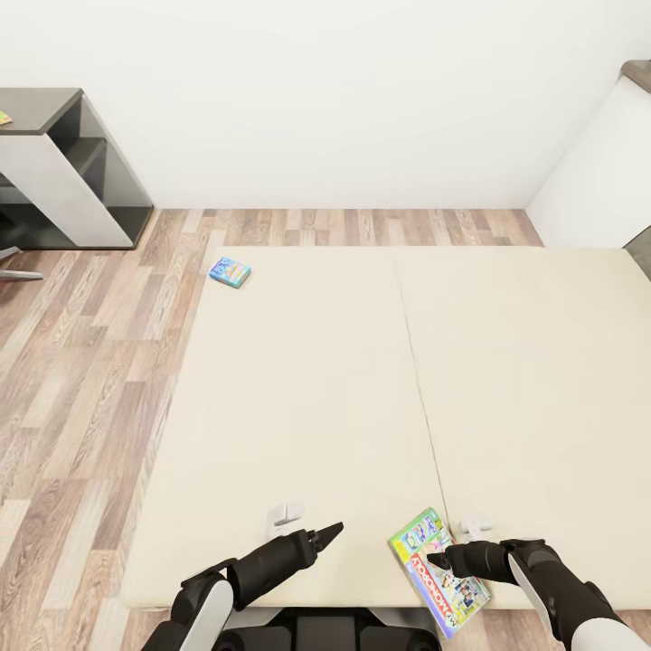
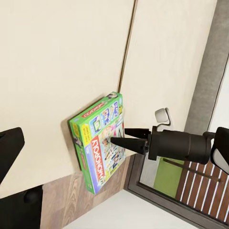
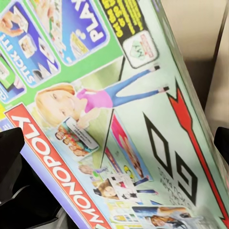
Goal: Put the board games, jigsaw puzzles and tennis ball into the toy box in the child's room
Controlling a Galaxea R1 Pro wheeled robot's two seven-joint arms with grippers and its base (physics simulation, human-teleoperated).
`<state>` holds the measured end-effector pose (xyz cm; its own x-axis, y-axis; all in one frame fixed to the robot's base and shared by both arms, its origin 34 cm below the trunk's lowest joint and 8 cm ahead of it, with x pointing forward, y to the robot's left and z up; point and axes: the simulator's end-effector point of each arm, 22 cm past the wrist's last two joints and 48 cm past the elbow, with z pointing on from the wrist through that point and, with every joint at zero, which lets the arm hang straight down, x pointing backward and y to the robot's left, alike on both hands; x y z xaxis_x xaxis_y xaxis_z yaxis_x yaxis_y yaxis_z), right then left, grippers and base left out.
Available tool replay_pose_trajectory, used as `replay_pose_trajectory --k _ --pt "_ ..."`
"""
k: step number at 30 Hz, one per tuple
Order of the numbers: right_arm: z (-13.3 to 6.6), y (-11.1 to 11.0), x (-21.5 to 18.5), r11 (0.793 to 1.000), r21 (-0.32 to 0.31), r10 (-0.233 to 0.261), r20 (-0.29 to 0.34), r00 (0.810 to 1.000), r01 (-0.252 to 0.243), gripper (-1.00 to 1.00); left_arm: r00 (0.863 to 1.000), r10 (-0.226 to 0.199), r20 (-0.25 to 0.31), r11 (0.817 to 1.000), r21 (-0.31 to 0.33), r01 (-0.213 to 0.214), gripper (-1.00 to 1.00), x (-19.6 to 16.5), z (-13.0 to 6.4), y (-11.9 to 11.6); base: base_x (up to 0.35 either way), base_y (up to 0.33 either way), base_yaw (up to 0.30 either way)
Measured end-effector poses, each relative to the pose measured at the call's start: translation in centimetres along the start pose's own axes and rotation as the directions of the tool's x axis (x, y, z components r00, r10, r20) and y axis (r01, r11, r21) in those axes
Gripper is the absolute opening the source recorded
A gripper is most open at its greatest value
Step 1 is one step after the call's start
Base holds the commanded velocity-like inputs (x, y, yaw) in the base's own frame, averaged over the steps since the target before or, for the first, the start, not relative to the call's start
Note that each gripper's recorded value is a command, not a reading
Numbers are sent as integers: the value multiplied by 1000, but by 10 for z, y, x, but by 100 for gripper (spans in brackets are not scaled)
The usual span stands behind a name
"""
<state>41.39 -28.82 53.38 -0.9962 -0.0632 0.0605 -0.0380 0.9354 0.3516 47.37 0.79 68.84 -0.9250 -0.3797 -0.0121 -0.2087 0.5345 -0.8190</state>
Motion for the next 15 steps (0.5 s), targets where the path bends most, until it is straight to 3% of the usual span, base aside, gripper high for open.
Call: replay_pose_trajectory --k 15 --pt "0 0 0 1000 -1 2 1 1000 -2 100 1000 -1 -1 1000 -1 1 100 1 0 1 0 0 0"
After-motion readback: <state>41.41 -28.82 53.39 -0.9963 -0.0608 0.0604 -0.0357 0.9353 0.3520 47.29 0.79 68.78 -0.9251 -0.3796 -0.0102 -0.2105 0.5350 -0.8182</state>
